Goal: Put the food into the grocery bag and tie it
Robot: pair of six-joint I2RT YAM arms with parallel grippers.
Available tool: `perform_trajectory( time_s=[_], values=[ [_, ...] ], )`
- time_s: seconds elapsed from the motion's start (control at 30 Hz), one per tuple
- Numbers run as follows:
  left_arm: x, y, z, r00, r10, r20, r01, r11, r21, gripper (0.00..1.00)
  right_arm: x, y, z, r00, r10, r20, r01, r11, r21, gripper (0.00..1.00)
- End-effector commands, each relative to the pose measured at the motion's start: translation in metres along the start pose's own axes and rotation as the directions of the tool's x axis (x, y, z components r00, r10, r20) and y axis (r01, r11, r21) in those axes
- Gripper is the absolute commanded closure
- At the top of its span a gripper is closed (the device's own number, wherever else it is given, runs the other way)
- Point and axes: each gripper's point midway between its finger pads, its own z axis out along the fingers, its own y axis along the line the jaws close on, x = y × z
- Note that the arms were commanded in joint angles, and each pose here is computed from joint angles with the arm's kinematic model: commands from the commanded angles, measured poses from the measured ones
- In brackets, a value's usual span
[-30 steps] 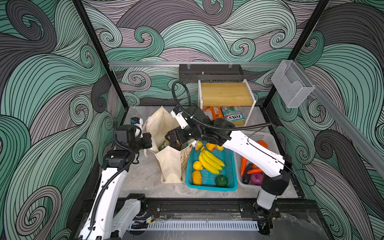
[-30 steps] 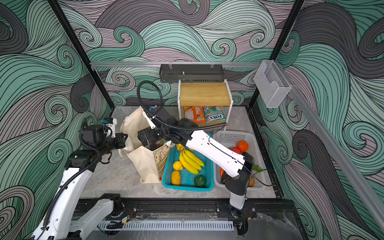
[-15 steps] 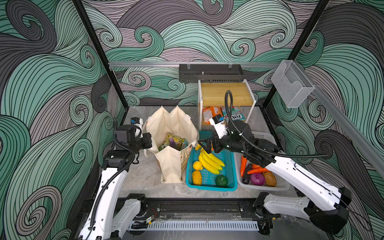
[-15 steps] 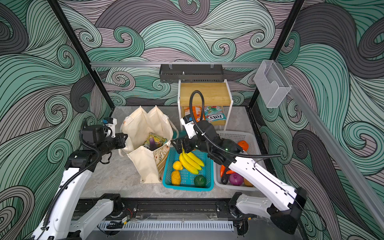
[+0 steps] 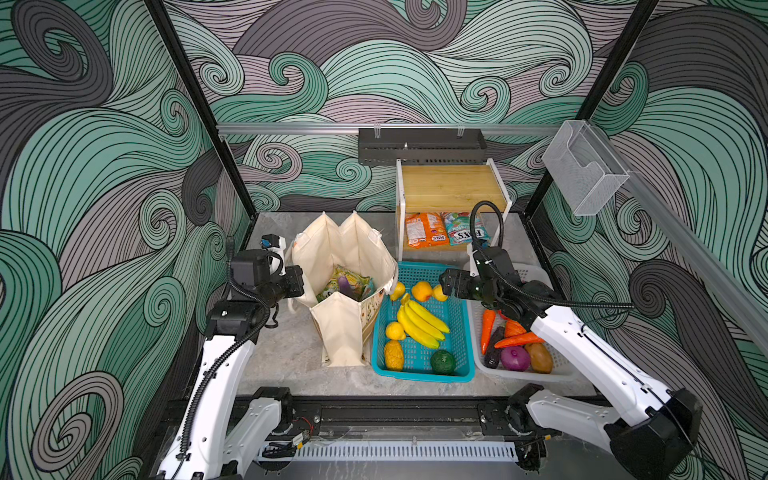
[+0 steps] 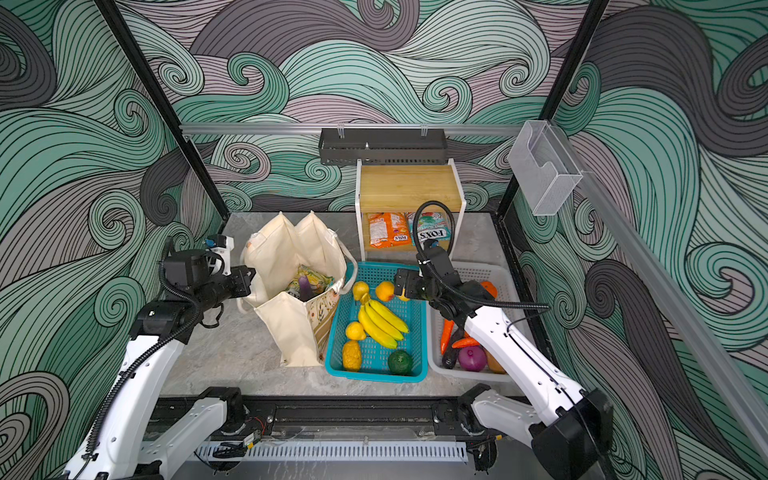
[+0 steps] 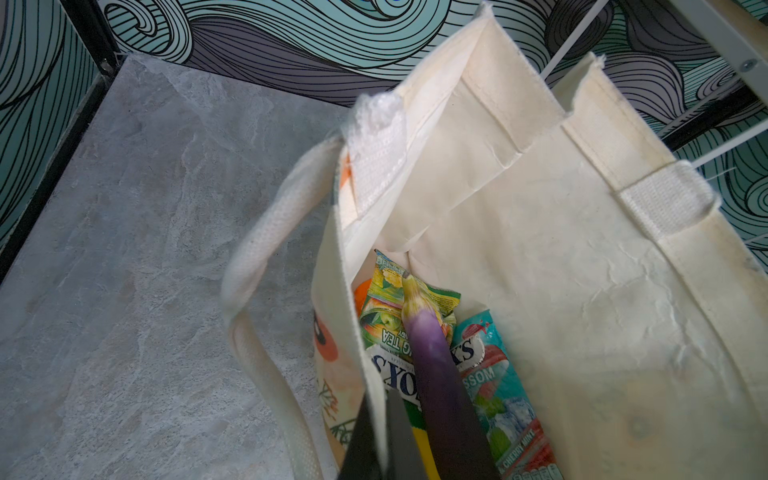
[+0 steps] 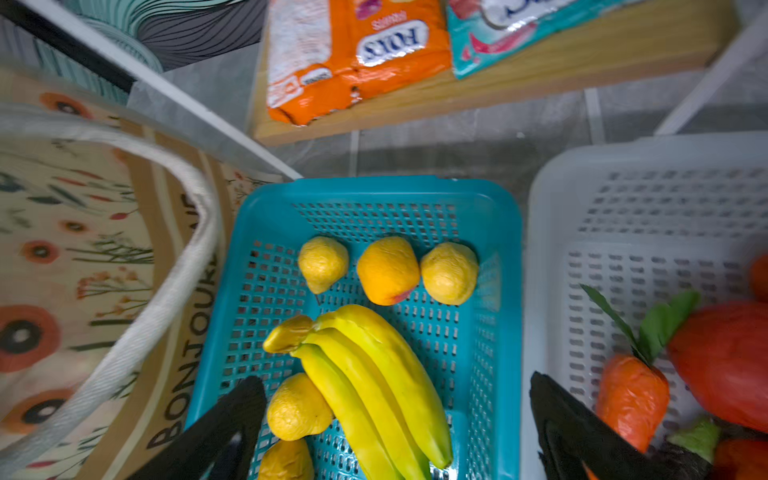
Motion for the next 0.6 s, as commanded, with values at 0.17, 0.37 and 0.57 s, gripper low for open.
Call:
perform_trajectory(
  time_s=[0.17,0.37,0.57],
  values=[
    [0.013,-0.002,0.001,0.999,-0.005,-0.050,0.006,1.000,0.020,1.00,0.014,-0.072,0.004,0.972,0.232,0.045,-0.236,0.955,0.181,0.10],
    [0.013,-0.002,0.001,0.999,-0.005,-0.048,0.005,1.000,0.020,1.00,0.030,-0.099,0.020,0.938,0.346,0.024,-0.343,0.917,0.204,0.23],
    [0.013,-0.002,0.001,0.999,-0.004,-0.048,0.005,1.000,0.022,1.00,0.049,-0.117,0.038,0.917,0.398,-0.007,-0.384,0.891,0.241,0.26]
  ],
)
